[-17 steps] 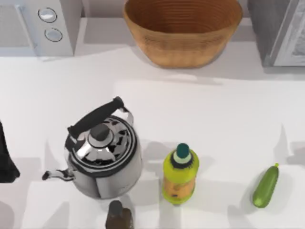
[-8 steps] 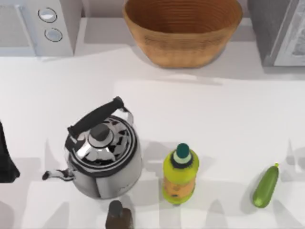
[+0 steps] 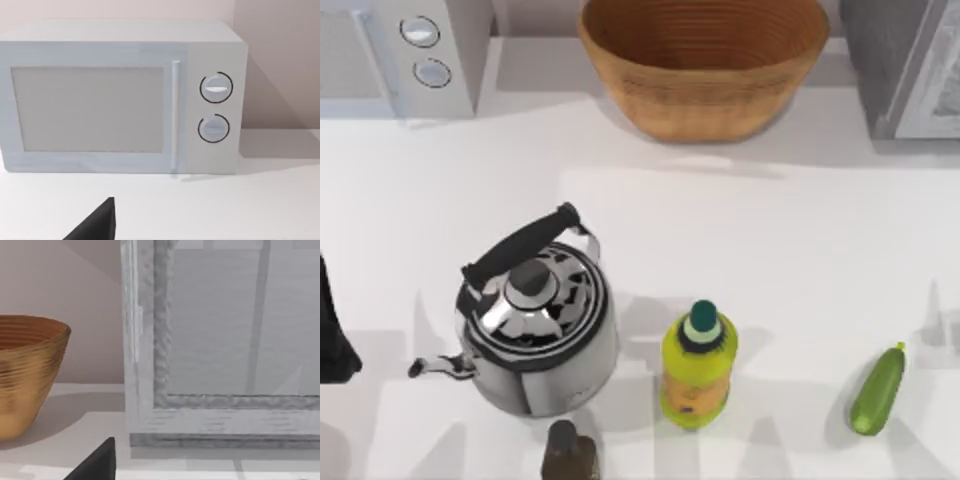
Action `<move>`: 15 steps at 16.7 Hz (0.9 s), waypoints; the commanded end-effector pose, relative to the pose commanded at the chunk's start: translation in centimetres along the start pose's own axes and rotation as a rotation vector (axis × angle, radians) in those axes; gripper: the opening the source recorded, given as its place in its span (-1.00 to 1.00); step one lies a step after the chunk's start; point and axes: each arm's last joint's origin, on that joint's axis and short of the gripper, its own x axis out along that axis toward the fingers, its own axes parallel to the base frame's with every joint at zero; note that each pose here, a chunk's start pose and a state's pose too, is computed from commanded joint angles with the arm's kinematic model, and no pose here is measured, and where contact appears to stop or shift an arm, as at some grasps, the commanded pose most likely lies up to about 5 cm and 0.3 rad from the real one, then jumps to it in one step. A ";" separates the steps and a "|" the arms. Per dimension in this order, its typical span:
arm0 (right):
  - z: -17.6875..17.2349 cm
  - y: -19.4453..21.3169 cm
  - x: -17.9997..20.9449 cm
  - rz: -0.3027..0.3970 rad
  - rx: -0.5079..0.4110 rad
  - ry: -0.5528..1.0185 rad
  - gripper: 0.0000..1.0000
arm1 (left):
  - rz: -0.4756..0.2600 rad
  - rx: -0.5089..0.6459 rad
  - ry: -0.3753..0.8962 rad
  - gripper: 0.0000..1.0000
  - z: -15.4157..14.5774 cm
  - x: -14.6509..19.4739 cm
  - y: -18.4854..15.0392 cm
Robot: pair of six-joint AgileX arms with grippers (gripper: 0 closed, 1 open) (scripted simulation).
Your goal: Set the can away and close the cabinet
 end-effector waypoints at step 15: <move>-0.1 -15.4 5.5 -0.006 0.025 0.048 1.00 | 0.000 0.000 0.000 1.00 0.0 0.0 0.0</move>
